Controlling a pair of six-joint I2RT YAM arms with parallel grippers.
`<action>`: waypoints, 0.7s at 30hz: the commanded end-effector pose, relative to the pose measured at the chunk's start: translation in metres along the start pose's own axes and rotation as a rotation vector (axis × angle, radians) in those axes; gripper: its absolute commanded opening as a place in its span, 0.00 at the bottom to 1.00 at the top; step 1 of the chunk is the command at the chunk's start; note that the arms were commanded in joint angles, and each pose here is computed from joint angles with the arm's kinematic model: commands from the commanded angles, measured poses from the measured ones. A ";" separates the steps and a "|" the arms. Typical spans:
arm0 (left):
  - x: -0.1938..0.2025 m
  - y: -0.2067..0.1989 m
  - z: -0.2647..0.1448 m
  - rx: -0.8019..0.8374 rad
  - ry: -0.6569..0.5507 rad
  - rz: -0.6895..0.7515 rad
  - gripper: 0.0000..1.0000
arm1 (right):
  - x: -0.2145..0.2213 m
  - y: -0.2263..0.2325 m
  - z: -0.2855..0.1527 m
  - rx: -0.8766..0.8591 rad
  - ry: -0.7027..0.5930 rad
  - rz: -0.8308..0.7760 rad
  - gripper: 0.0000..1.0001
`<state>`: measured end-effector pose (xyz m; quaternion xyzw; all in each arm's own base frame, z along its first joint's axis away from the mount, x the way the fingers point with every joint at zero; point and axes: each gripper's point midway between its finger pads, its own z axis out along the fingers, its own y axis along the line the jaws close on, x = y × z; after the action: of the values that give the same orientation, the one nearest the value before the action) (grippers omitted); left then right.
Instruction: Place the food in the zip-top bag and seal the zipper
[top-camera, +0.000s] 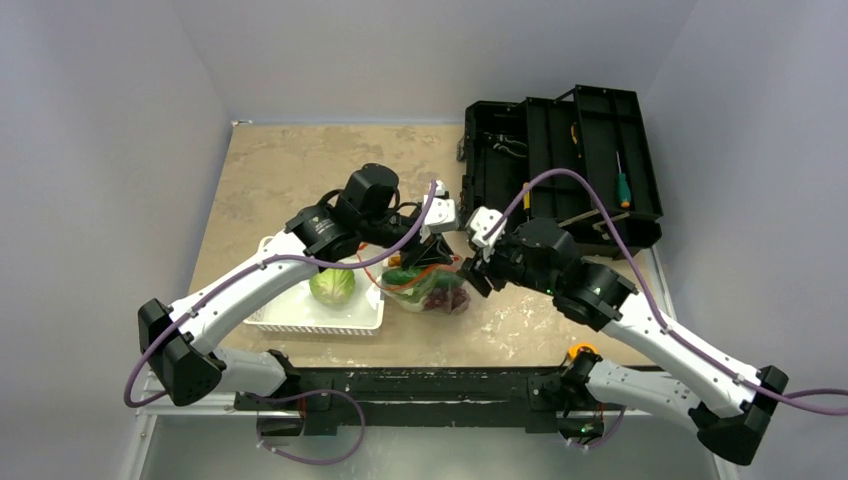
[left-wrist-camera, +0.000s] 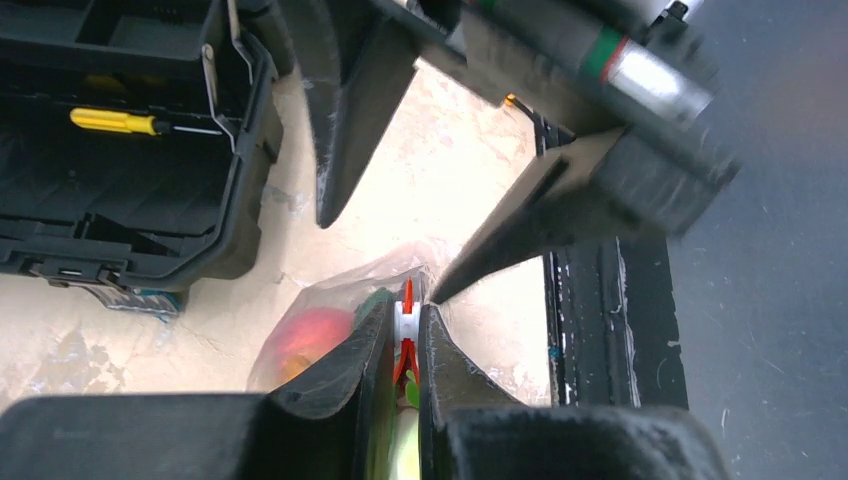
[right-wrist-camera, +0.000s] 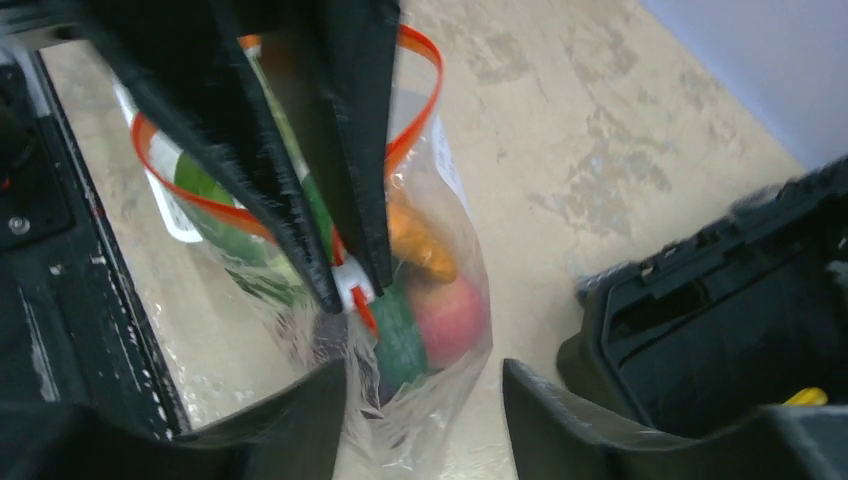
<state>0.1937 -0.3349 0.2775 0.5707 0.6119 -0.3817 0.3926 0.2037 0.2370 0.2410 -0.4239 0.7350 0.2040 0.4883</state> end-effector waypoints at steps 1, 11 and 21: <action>-0.012 -0.008 -0.006 0.029 -0.052 0.059 0.00 | -0.027 0.007 -0.015 -0.054 -0.152 -0.159 0.46; -0.015 -0.014 -0.011 0.036 -0.080 0.069 0.00 | -0.042 0.023 0.002 -0.167 -0.158 -0.138 0.45; -0.016 -0.016 -0.012 0.043 -0.085 0.070 0.00 | -0.037 0.025 0.012 -0.193 -0.115 -0.175 0.22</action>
<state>0.1829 -0.3298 0.2764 0.5753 0.6019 -0.3923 0.3909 0.1955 0.2678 0.2351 -0.5127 0.6751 0.2423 0.4718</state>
